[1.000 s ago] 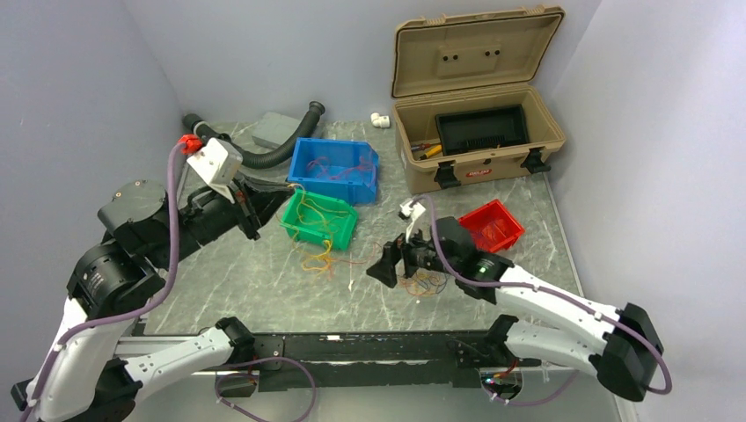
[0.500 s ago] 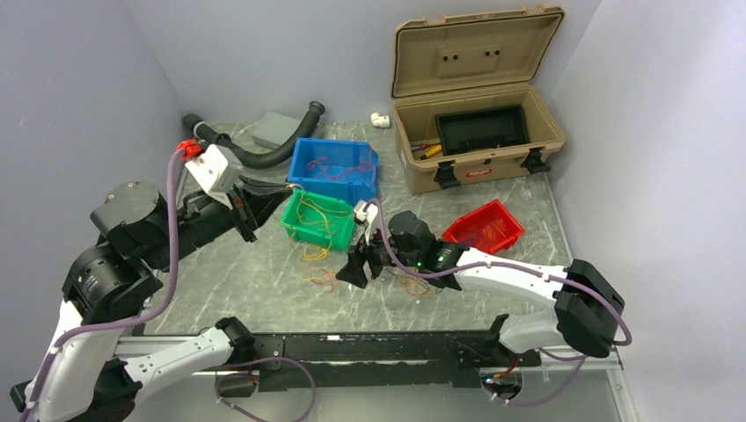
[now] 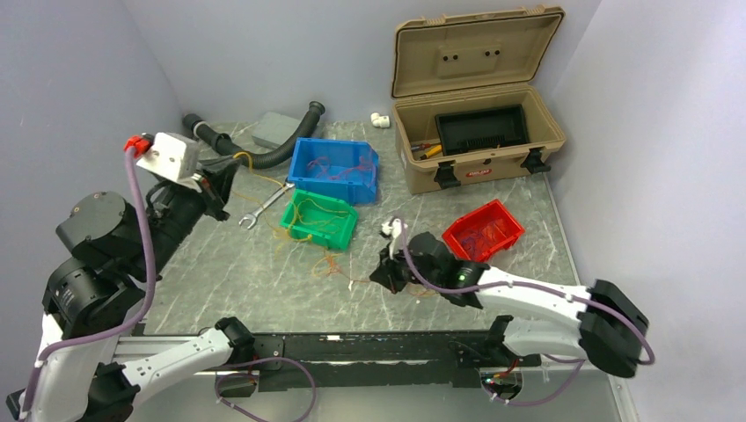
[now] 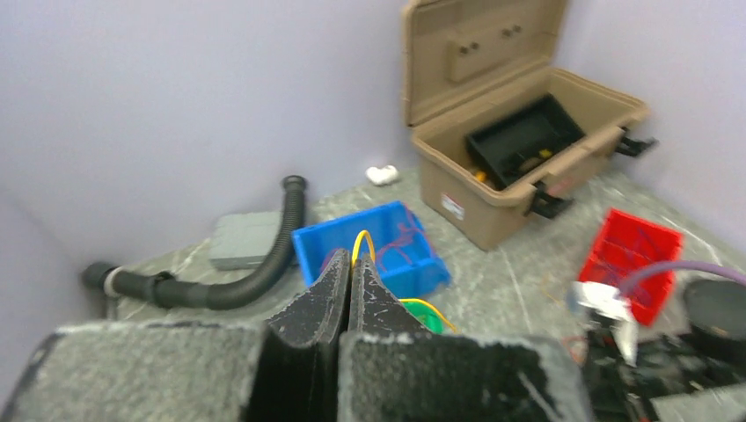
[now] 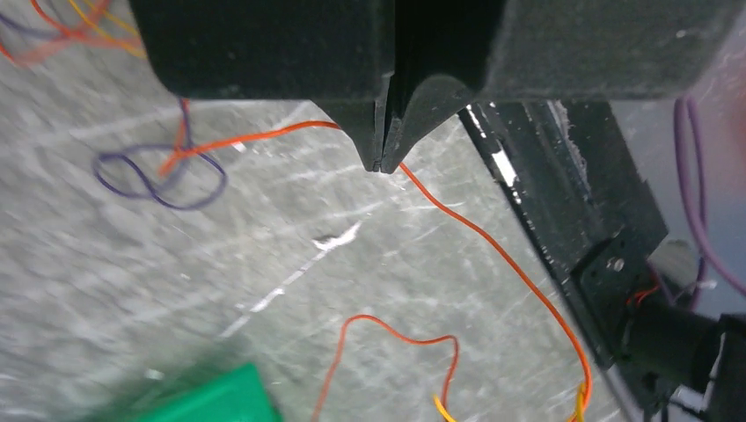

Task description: Untangle the cables

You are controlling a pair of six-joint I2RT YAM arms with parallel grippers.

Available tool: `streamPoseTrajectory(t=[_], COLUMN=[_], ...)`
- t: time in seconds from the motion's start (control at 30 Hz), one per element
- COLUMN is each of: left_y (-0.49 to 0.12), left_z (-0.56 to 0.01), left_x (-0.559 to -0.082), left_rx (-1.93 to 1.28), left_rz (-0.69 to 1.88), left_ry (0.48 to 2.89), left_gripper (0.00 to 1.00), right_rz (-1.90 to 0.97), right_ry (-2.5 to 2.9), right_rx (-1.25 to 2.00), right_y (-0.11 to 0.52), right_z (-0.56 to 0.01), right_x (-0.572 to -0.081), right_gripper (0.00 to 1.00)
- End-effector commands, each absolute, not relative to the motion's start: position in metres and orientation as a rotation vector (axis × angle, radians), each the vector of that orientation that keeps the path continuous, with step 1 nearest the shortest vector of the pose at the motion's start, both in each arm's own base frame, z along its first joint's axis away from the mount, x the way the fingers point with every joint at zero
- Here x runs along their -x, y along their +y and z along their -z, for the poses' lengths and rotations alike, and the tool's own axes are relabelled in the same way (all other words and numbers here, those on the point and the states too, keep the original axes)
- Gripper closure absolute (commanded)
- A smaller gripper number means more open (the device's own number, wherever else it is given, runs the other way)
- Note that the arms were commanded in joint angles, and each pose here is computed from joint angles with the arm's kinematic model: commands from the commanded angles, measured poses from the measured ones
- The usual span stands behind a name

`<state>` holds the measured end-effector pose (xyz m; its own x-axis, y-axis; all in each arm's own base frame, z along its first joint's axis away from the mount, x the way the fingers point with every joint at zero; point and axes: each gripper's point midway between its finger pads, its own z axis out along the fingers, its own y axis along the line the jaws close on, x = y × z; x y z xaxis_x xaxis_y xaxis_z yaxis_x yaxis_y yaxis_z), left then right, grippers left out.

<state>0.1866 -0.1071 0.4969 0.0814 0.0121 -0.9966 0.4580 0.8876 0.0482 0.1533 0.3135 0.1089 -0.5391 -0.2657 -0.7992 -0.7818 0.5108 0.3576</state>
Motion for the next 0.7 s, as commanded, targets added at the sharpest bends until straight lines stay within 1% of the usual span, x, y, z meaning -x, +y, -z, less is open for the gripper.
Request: streamPoseTrajectory(t=[0.0,0.1,0.23,0.33,0.37,0.4,0.43,0.47,0.5,0.53,0.6,0.67], left_y=[-0.054,-0.028,-0.014,0.016,0.019,0.014,0.005,-0.005,-0.019,-0.031,-0.05,-0.066], left_z=[-0.515,-0.51,-0.506,-0.5,-0.5,-0.501,-0.502,-0.505,-0.506,-0.509,-0.509,-0.511], left_x=[-0.194,-0.195,-0.192,-0.187,-0.184,-0.182,-0.18,-0.177,-0.176,-0.173,-0.171,-0.17], left_rx=[-0.143,-0.004,0.065,0.233,0.235,0.201,0.154,0.102,0.036,-0.021,-0.116,-0.195], left_rz=[0.174,0.093,0.065,-0.015,-0.01,0.029,0.083,0.145,0.203,0.249,0.306,0.351], left_ry=[1.401,1.412,1.4,1.404,1.395,1.378,1.357,1.332,1.313,1.298,1.303,1.309], left_gripper=[1.0,1.0,1.0,1.0,1.0,1.0,1.0,1.0,1.0,1.0,1.0,1.0], right_rz=[-0.837,-0.708,-0.576,-0.41,-0.413,-0.497,-0.579,-0.681,-0.776,-0.827,-0.845,-0.806], right_ry=[2.003,2.018,2.023,1.988,1.961,1.935,1.898,1.842,1.798,1.771,1.793,1.844], right_rx=[0.551,0.359,0.203,-0.079,-0.098,-0.027,0.105,0.206,0.307,0.393,0.48,0.543], right_y=[0.279,0.248,0.217,0.174,0.171,0.184,0.2,0.219,0.236,0.25,0.266,0.278], right_z=[-0.133,-0.133,-0.137,-0.143,-0.149,-0.158,-0.167,-0.179,-0.187,-0.191,-0.189,-0.184], right_x=[-0.18,-0.197,-0.21,-0.224,-0.226,-0.223,-0.217,-0.21,-0.201,-0.196,-0.194,-0.2], right_gripper=[1.0,1.0,1.0,1.0,1.0,0.96,0.79,0.58,0.39,0.25,0.1,0.05])
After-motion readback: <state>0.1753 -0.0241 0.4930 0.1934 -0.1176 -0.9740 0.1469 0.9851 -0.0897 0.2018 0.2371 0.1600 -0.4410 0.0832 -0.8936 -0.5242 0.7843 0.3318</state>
